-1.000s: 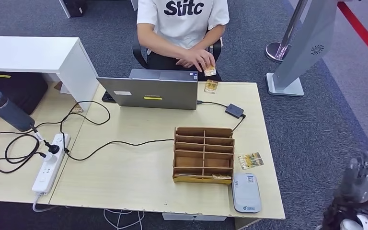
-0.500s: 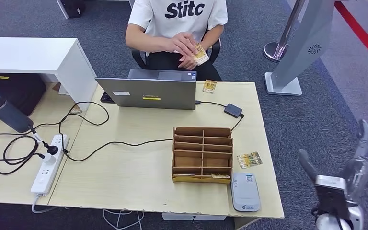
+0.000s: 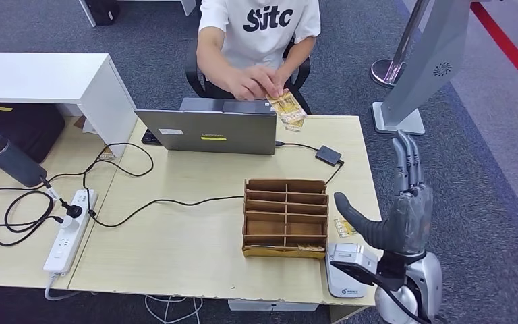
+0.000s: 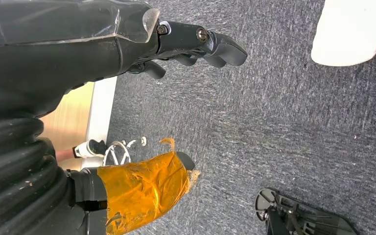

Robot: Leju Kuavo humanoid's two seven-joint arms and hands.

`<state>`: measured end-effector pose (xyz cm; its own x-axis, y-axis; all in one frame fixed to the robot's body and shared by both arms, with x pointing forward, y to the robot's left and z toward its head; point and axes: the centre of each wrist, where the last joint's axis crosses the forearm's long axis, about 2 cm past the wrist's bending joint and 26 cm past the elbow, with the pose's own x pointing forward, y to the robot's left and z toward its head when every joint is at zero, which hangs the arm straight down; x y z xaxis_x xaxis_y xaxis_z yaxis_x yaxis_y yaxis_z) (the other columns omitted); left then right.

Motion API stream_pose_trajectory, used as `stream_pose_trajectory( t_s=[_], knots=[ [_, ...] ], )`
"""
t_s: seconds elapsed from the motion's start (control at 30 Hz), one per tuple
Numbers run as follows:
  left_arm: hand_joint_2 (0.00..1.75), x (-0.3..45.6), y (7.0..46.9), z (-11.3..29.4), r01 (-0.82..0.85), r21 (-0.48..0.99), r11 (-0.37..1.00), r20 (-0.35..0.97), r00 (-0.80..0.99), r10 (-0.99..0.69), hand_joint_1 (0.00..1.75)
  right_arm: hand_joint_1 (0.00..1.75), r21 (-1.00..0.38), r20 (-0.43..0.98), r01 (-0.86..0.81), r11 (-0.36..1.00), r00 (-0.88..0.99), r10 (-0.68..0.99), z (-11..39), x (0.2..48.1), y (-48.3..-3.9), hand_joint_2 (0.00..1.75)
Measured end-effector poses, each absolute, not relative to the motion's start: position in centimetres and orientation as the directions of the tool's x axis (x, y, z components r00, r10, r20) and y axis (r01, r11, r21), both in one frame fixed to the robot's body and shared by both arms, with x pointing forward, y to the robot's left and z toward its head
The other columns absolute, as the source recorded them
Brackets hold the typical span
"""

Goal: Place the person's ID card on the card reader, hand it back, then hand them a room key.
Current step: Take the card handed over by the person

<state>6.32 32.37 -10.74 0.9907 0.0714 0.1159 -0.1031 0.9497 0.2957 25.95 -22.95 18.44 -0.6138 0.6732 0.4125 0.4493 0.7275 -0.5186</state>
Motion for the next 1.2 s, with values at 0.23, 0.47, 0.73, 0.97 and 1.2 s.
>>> stream_pose_trajectory(
  t_s=[0.23, 0.47, 0.73, 0.97, 1.2],
  knots=[
    [1.75, 6.3, 32.4, -10.7, -0.102, 0.296, 0.95, 0.116, 0.991, 0.071, 0.0, 0.0, -0.521, 0.403, 0.44, 0.731, -0.629, 0.665, 18.6, 25.9, -22.6, 1.75],
    [1.75, 6.3, 32.3, -10.7, -0.092, 0.295, 0.951, 0.116, 0.991, 0.06, 0.0, 0.0, -0.548, 0.38, 0.448, 0.706, -0.619, 0.687, 18.7, 26.0, -22.6, 1.75],
    [1.75, 8.6, 31.8, -10.4, 0.081, 0.274, 0.958, 0.134, 0.984, -0.121, 0.0, 0.39, -0.795, 0.18, 0.467, 0.388, -0.429, 0.885, 22.6, 33.8, -17.5, 1.75],
    [1.75, 11.4, 30.8, -9.8, 0.215, 0.283, 0.935, 0.136, 0.956, -0.261, 0.0, 1.72, -0.902, 0.124, 0.362, 0.234, -0.302, 0.945, 23.4, 41.6, -16.3, 1.75],
    [1.75, 11.9, 30.5, -9.7, 0.245, 0.288, 0.926, 0.14, 0.945, -0.294, 0.0, 1.75, -0.938, 0.124, 0.279, 0.207, -0.285, 0.95, 22.5, 43.0, -16.2, 1.75]
  ],
)
